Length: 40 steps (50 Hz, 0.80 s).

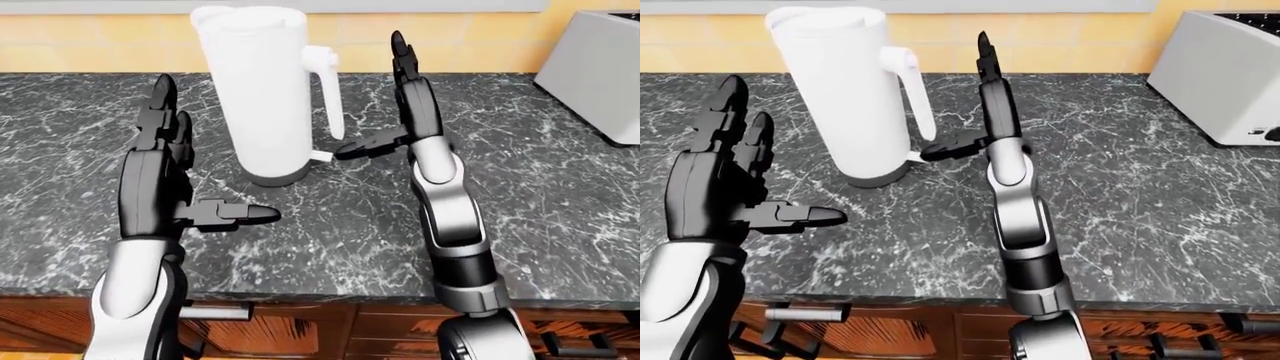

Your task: Press down the lever to turn on the electric kettle.

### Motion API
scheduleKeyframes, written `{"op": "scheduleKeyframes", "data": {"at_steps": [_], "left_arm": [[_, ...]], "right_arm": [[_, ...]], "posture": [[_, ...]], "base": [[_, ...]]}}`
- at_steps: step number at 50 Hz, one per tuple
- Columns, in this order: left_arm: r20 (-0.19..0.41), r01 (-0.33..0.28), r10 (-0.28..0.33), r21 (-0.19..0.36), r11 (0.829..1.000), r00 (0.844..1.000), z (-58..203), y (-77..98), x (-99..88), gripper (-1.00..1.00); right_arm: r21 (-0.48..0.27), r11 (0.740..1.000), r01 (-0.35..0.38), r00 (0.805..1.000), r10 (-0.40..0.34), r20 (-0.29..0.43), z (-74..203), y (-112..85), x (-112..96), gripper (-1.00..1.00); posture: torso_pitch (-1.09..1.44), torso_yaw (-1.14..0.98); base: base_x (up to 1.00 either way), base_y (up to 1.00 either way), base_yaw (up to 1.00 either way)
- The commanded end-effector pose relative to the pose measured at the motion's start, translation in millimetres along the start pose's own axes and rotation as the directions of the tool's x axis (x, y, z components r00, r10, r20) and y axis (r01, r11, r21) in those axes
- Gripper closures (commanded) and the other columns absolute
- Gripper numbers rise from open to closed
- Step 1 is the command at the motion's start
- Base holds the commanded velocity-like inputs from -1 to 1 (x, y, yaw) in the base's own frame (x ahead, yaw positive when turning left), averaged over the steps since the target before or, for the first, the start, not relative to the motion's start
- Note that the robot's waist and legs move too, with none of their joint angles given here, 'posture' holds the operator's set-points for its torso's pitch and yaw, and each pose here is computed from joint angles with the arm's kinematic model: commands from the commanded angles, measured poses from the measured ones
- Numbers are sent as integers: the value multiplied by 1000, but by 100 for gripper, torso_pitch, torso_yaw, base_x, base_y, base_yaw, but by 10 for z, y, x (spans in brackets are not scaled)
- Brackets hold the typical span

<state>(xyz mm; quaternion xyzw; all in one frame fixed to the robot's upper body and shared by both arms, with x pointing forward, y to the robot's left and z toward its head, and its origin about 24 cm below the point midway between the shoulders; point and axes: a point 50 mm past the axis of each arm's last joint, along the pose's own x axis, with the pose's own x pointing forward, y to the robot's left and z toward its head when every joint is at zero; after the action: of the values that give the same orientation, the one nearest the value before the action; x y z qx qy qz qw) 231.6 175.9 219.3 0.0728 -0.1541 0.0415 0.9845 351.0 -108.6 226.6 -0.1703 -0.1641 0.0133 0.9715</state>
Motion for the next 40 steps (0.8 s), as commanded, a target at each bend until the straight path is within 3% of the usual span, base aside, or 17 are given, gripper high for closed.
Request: {"op": "scheduleKeyframes", "data": {"at_steps": [1, 17, 40], "left_arm": [[79, -8, 7, 5, 1000, 997, 131, 16, -13, -100], [80, -11, 11, 4, 1000, 997, 131, 25, -12, -100], [80, -14, 13, 5, 1000, 997, 128, 32, -20, -100]], "right_arm": [[0, 1000, 16, 996, -16, 93, 213, -18, 33, -100], [-10, 1000, -6, 995, 7, 101, 273, 47, 152, -100], [-17, 1000, -6, 997, 7, 77, 131, 47, 198, -100]], "posture": [[0, 0], [0, 0], [0, 0]], "base": [[0, 0, 0], [0, 0, 0], [0, 0, 0]]}}
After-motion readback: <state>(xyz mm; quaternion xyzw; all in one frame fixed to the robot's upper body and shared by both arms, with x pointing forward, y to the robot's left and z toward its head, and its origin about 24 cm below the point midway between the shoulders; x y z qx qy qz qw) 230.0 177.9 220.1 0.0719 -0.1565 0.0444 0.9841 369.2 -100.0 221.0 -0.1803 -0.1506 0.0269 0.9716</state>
